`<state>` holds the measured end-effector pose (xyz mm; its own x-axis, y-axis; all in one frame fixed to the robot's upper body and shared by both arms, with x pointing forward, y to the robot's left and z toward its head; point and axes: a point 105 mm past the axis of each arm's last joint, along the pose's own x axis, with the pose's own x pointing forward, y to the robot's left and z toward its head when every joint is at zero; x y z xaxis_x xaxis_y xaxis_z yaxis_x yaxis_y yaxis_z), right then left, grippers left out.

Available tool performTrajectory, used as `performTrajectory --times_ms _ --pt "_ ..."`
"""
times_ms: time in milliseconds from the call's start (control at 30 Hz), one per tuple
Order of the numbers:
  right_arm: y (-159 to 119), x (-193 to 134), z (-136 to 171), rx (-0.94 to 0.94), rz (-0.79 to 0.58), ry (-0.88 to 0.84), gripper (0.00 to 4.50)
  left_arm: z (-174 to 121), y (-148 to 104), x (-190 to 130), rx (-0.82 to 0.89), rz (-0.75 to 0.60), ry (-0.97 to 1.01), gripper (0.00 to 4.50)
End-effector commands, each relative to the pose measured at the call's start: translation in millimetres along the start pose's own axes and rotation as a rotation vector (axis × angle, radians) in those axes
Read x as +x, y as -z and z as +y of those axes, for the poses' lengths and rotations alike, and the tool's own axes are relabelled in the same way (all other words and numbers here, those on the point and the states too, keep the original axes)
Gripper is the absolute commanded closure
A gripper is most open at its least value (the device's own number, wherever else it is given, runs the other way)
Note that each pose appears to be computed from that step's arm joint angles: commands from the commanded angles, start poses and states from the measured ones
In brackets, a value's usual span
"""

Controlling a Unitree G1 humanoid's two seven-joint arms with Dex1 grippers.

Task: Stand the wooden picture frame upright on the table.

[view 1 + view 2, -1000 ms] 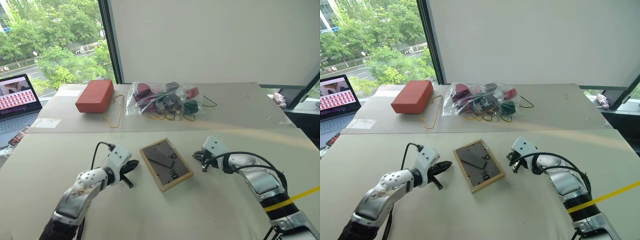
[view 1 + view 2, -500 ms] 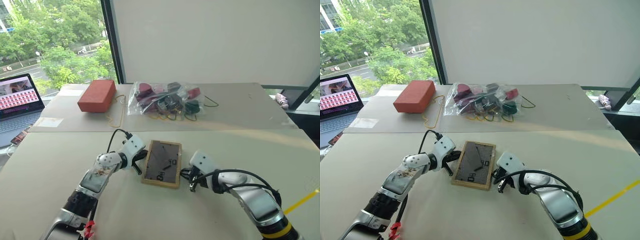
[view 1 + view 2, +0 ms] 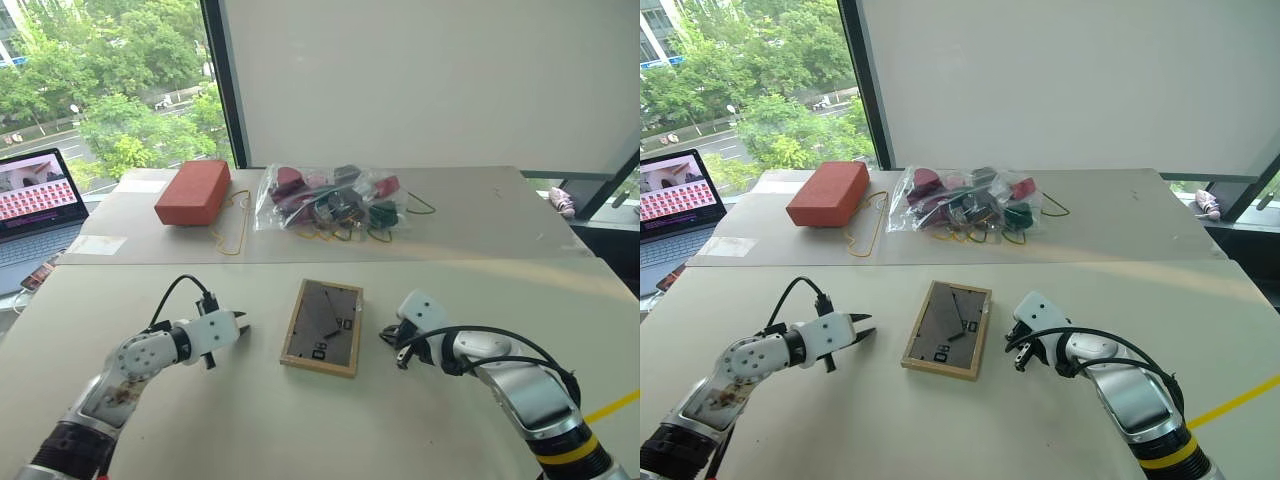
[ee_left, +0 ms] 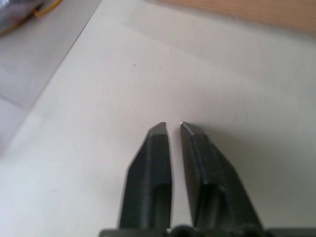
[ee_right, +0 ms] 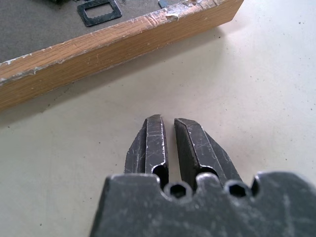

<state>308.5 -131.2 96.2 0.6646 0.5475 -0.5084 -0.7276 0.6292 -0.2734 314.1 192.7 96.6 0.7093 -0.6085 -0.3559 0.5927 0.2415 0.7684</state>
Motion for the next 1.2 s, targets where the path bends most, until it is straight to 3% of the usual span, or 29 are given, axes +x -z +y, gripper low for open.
performTrajectory --times_ms 33,100,300,600,767,800,933,1067,1200 --pt "-17.6 5.3 19.4 0.107 -0.08 -0.088 3.92 -34.3 -19.7 9.6 0.553 -0.229 0.097 1.83" --pt "-21.5 5.1 25.9 0.14 -0.092 -0.124 3.92 -39.6 -18.1 14.1 0.626 -0.287 0.097 1.49" --pt "-29.3 8.2 38.9 0.179 -0.085 -0.189 3.92 -58.6 -37.7 37.3 0.717 -0.503 0.065 1.49" --pt "-38.8 15.5 32.8 0.175 -0.093 -0.157 3.92 -72.4 -72.5 46.2 0.657 -0.706 0.029 1.49" --pt "-28.1 8.6 14.2 0.183 -0.059 -0.086 3.92 -73.5 -66.7 41.3 0.629 -0.692 0.054 2.89" --pt "-25.9 6.6 6.3 0.182 -0.052 -0.059 3.92 -74.4 -65.5 40.3 0.63 -0.689 0.057 3.38" --pt "-29.2 -2.4 -30.2 0.155 -0.061 0.045 3.92 -76.5 -61.9 39.7 0.627 -0.668 0.06 3.38" --pt "-71.2 -1.7 -57.6 0.176 -0.198 0.058 2.91 -80.3 -60.1 38.7 0.617 -0.658 0.066 3.38" --pt "-117.2 18.6 -32.5 0.324 -0.322 -0.161 1.58 -80.1 -61.4 39.4 0.61 -0.653 0.056 3.38"
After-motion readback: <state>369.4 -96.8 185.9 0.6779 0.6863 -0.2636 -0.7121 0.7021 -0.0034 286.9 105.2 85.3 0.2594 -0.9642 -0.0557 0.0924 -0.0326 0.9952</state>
